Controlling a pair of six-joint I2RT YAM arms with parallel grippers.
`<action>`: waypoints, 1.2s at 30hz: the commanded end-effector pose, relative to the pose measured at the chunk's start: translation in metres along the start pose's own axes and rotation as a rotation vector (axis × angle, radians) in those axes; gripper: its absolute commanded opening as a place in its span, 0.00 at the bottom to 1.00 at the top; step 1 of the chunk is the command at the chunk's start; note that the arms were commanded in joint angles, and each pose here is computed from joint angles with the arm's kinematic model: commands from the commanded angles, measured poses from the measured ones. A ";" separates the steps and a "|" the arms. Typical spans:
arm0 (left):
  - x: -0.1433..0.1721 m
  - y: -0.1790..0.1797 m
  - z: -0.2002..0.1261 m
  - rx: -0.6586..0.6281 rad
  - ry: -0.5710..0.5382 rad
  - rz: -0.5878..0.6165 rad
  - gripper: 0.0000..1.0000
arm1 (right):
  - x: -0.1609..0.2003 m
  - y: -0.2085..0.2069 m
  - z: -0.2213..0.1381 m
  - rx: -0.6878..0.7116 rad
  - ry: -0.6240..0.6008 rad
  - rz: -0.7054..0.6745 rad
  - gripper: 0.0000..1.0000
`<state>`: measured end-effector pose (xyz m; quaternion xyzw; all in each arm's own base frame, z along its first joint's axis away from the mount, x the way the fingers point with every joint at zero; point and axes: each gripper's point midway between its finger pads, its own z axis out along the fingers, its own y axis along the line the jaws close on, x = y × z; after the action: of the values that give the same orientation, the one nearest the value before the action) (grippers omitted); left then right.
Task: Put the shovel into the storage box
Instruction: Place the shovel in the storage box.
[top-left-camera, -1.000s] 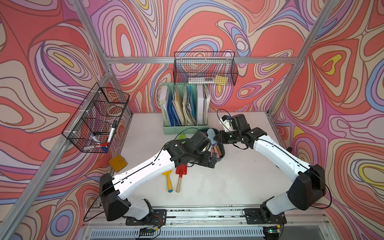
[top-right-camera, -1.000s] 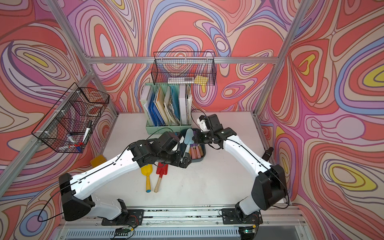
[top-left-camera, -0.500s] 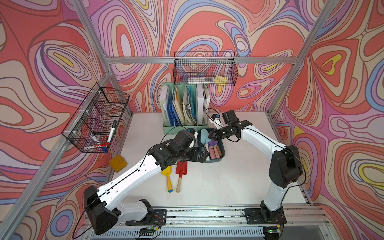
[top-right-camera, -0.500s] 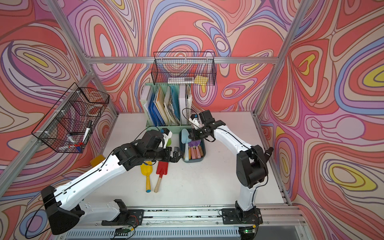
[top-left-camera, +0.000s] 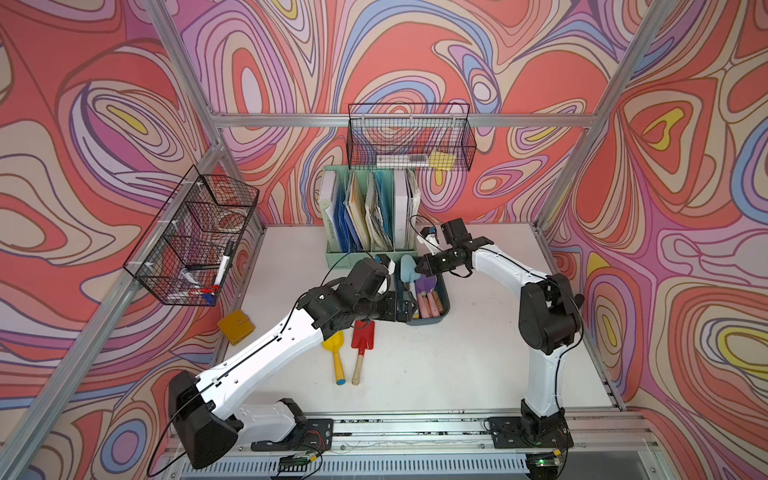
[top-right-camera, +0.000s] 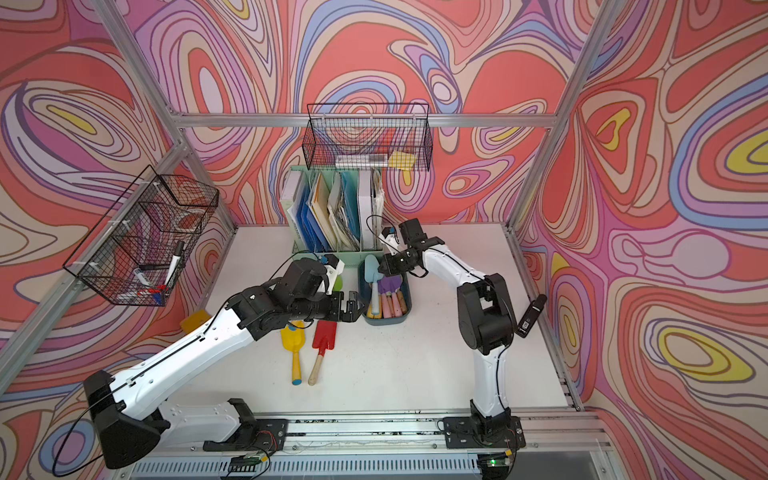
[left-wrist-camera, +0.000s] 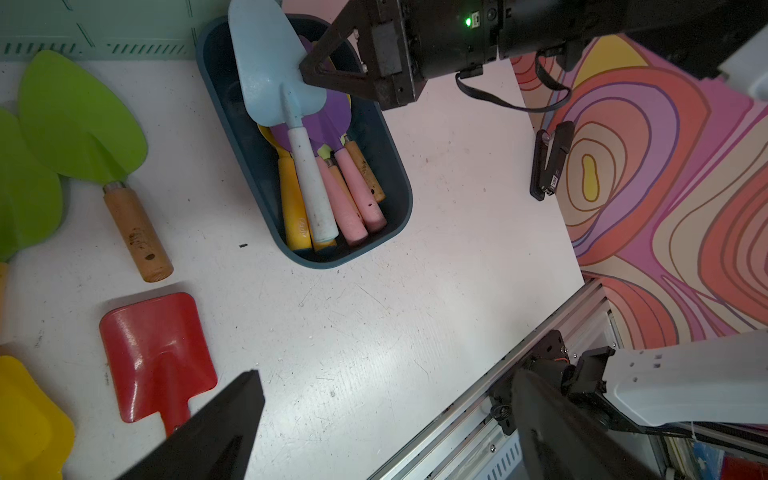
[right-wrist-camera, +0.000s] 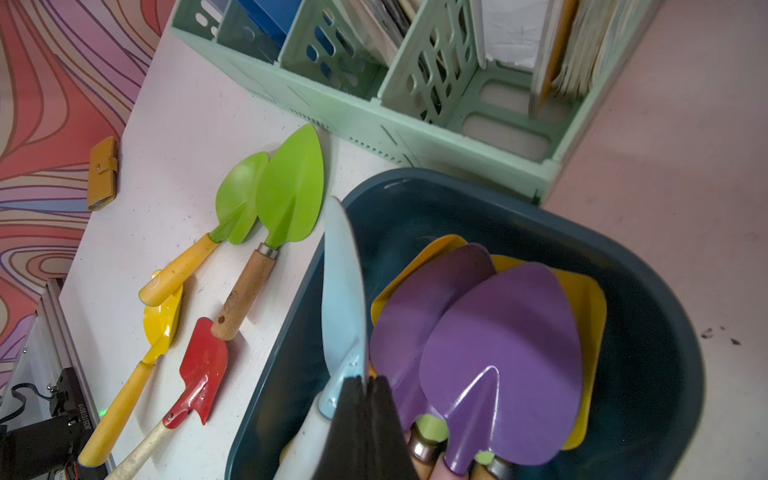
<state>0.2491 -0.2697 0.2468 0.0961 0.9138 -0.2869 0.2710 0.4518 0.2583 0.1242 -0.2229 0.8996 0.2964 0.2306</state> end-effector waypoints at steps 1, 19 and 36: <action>-0.006 -0.003 0.000 0.013 -0.011 0.002 0.99 | -0.011 0.004 0.003 -0.041 -0.026 -0.014 0.00; -0.003 -0.004 0.009 0.020 0.024 -0.014 0.99 | 0.016 -0.014 0.034 -0.075 0.046 0.051 0.00; 0.003 -0.003 0.017 0.010 0.069 -0.027 0.99 | 0.030 -0.027 0.045 -0.070 0.084 0.100 0.00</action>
<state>0.2516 -0.2804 0.2275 0.0974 0.9240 -0.2855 0.2348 0.4514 0.2620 0.0713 -0.2023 0.9050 0.3319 0.1727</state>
